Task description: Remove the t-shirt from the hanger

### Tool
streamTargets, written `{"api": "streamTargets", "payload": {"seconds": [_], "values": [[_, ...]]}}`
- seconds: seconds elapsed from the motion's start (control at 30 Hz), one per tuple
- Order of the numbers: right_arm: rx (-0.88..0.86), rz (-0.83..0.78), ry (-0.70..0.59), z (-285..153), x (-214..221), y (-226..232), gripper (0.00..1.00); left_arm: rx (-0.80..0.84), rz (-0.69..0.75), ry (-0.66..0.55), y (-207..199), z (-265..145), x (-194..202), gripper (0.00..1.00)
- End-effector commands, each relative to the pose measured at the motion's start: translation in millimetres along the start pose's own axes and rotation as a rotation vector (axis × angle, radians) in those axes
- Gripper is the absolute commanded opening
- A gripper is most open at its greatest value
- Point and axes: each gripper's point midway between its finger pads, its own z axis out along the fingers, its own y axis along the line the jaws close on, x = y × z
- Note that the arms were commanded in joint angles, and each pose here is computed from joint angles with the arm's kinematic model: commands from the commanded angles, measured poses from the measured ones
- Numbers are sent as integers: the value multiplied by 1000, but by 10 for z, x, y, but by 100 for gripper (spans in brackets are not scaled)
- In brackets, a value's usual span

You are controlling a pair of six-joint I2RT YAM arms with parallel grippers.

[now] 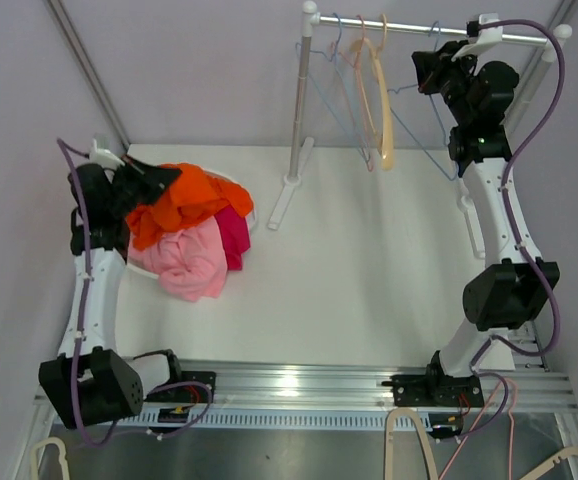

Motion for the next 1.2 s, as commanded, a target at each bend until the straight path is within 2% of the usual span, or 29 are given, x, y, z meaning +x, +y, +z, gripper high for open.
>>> {"api": "streamTargets", "payload": {"seconds": [0.0, 0.03, 0.13, 0.23, 0.4, 0.47, 0.5, 0.57, 0.63, 0.83, 1.1, 1.13, 1.17], "values": [[-40, -44, -115, 183, -394, 69, 0, -24, -79, 16, 372, -76, 460, 1], [-59, -49, -125, 208, -517, 122, 0, -34, -116, 8, 425, -96, 569, 1], [-80, -48, -130, 330, -474, 141, 0, -204, -181, -23, 1172, -257, 1103, 1], [-85, -45, -142, 366, -465, 190, 0, -290, -161, -30, 1394, -343, 1208, 1], [-25, -26, -154, 411, -499, 137, 0, -300, -180, -10, 1413, -361, 1265, 1], [-20, -8, -112, 522, -336, 75, 0, -343, -223, 45, 1502, -347, 1374, 1], [-31, 1, -98, 530, -389, 117, 0, -355, -243, 65, 1533, -331, 1415, 1], [-36, 12, -63, 603, -251, 110, 0, -392, -298, 116, 1651, -281, 1537, 9], [-16, 27, -22, 612, -107, 87, 0, -418, -345, 148, 1758, -239, 1612, 11], [-1, 33, 21, 622, 72, 104, 0, -380, -401, 139, 1683, -166, 1553, 16], [30, 55, 73, 569, 252, 103, 3, -355, -295, 40, 1410, -275, 1200, 25], [32, 55, 74, 565, 253, 115, 9, -359, -294, 42, 1392, -289, 1194, 25], [36, 51, 79, 560, 269, 111, 15, -355, -289, 34, 1360, -295, 1156, 30]]}}
